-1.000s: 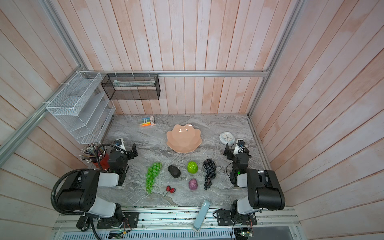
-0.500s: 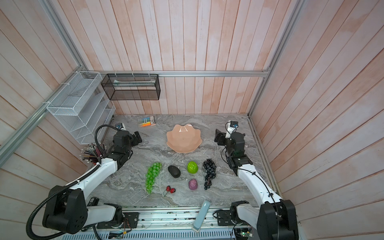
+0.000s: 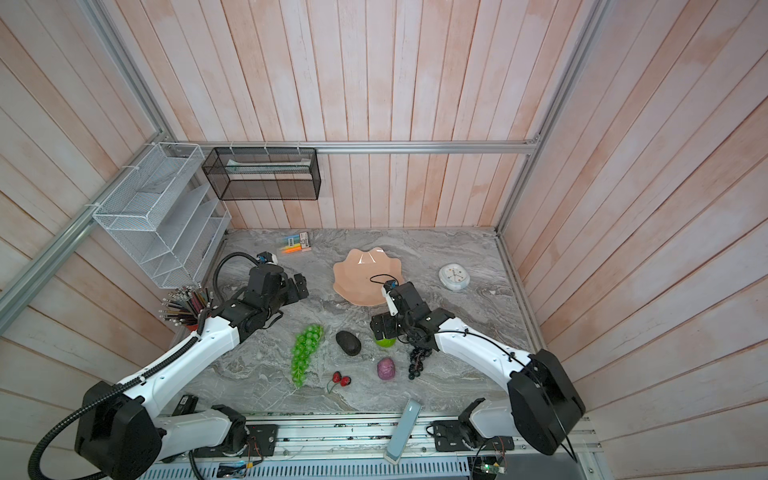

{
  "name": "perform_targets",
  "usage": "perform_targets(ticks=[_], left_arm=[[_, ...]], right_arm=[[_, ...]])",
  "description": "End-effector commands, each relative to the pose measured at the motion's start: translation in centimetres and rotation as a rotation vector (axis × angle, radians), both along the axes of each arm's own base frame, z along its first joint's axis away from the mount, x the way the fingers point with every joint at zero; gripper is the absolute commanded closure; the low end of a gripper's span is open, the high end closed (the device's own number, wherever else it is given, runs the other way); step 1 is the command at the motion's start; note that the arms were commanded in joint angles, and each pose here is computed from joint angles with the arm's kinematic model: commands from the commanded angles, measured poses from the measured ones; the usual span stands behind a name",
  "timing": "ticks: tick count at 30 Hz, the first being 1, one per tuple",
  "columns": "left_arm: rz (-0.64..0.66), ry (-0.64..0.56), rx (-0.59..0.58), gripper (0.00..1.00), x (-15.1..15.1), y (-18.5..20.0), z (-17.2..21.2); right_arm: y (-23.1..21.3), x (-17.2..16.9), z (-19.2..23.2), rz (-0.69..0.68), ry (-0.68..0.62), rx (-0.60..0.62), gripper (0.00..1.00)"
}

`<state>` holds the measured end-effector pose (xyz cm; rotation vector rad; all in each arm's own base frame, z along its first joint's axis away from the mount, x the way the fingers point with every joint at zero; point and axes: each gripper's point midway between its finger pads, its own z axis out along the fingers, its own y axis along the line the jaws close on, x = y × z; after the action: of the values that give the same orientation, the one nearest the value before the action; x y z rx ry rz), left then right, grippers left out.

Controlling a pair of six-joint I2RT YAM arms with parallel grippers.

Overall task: Place and organize the fake fruits in the fruit bowl
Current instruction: 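Grasp the lime-green custard apple with the right gripper while the left arm moves forward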

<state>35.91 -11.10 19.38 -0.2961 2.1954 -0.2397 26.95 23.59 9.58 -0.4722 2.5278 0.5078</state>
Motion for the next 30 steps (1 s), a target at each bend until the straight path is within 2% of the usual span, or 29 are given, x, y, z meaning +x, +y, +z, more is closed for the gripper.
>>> perform_targets(ticks=[1, 6, 9, 15, 19, 25, 30], left_arm=[[0.04, -0.01, -0.031, 0.0, -0.8, 0.7, -0.1], [0.054, -0.014, -0.027, 0.0, -1.0, 1.1, -0.6], [0.059, -0.01, -0.025, 0.0, -1.0, 1.2, -0.8], [0.048, 0.0, -0.04, 0.0, -0.9, 0.7, -0.8], [0.042, -0.001, -0.038, 0.0, -0.9, 0.7, -0.5], [0.068, -0.025, -0.044, 0.0, -1.0, 1.1, 0.3], [0.064, -0.046, -0.059, 0.0, -1.2, 1.2, 0.9]], right_arm=[[0.7, -0.1, -0.8, 0.013, 0.057, -0.009, 0.05], [0.8, 0.1, -3.4, 0.036, 0.113, -0.089, 0.05], [1.1, -0.2, -4.3, 0.059, 0.146, -0.097, 0.07], [1.2, -0.2, -5.2, 0.07, 0.167, -0.115, 0.17], [1.3, -0.8, -5.5, 0.075, 0.191, -0.104, 0.31], [0.9, -0.5, -3.4, 0.072, 0.142, -0.1, 0.43], [0.5, 0.6, -0.1, 0.037, 0.102, -0.029, 0.46]])
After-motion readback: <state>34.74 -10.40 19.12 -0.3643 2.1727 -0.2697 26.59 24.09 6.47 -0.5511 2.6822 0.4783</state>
